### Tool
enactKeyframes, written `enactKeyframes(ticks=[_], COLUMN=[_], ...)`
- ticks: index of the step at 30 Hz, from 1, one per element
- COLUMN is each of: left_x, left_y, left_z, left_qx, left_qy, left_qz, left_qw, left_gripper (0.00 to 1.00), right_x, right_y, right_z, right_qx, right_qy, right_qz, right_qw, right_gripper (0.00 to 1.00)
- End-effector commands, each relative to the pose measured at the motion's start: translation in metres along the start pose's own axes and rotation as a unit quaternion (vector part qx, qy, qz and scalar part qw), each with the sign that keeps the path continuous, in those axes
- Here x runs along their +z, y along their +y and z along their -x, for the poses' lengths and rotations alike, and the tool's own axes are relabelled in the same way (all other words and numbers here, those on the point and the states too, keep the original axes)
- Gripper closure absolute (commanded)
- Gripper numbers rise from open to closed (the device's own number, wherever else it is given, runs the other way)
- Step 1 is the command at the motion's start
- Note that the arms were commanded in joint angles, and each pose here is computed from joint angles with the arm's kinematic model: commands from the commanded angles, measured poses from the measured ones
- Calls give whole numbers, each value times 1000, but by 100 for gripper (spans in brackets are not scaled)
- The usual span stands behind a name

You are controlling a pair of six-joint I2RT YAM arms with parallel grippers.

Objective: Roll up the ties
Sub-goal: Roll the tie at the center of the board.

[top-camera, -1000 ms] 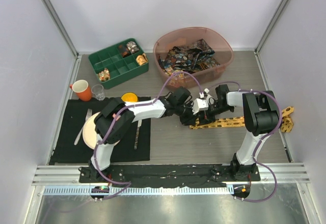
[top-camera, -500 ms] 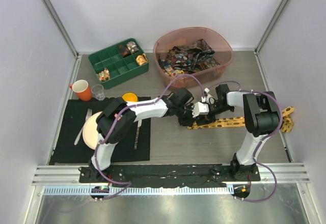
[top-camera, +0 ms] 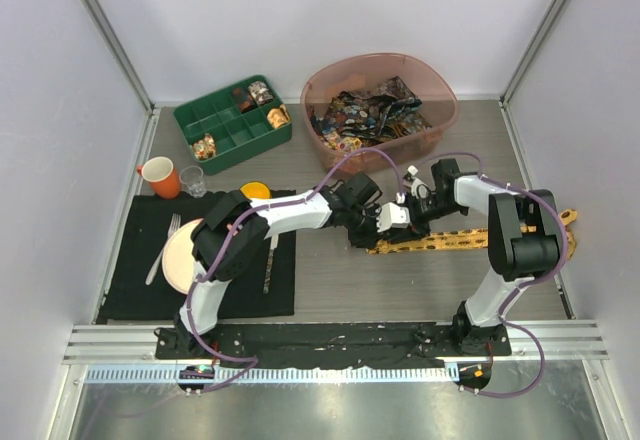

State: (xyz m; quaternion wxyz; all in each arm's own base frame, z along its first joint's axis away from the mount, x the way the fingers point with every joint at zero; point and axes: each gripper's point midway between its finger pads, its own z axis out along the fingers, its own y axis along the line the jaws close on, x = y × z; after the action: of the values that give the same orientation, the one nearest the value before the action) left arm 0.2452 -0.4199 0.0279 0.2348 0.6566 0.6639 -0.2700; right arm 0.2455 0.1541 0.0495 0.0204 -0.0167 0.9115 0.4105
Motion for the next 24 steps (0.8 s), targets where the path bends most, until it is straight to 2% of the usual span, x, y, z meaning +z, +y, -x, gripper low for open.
enactKeyframes(ticks=[1,11,15,18,19,21,24], left_x=[9,11,11,12,11,10,7], left_y=[-2,-4,-7,-8,-7,-7,-7], left_z=[-35,-37,-35,-34,-33,-31,-28], left_qx=[-12,-11,-9,-9,-10,-11,-12], left_qy=[60,64,62,62,61,59,53], left_qz=[-4,-4,-7,-8,-7,-6,-8], left_qw=[998,998,998,998,998,998,998], left_gripper=[72,71,71,71,71,71,68], right_x=[-3,14,18,19,19,16,11], right_y=[14,11,3,-2,-5,-12,-19], right_z=[13,18,21,19,18,13,10], right_qx=[-2,6,7,6,4,-2,-2], right_qy=[-12,-11,-16,-10,-9,-4,-2], right_qz=[27,24,3,-3,-10,-24,-36], right_qw=[1000,1000,1000,1000,1000,1000,999], right_gripper=[60,61,66,77,88,99,99])
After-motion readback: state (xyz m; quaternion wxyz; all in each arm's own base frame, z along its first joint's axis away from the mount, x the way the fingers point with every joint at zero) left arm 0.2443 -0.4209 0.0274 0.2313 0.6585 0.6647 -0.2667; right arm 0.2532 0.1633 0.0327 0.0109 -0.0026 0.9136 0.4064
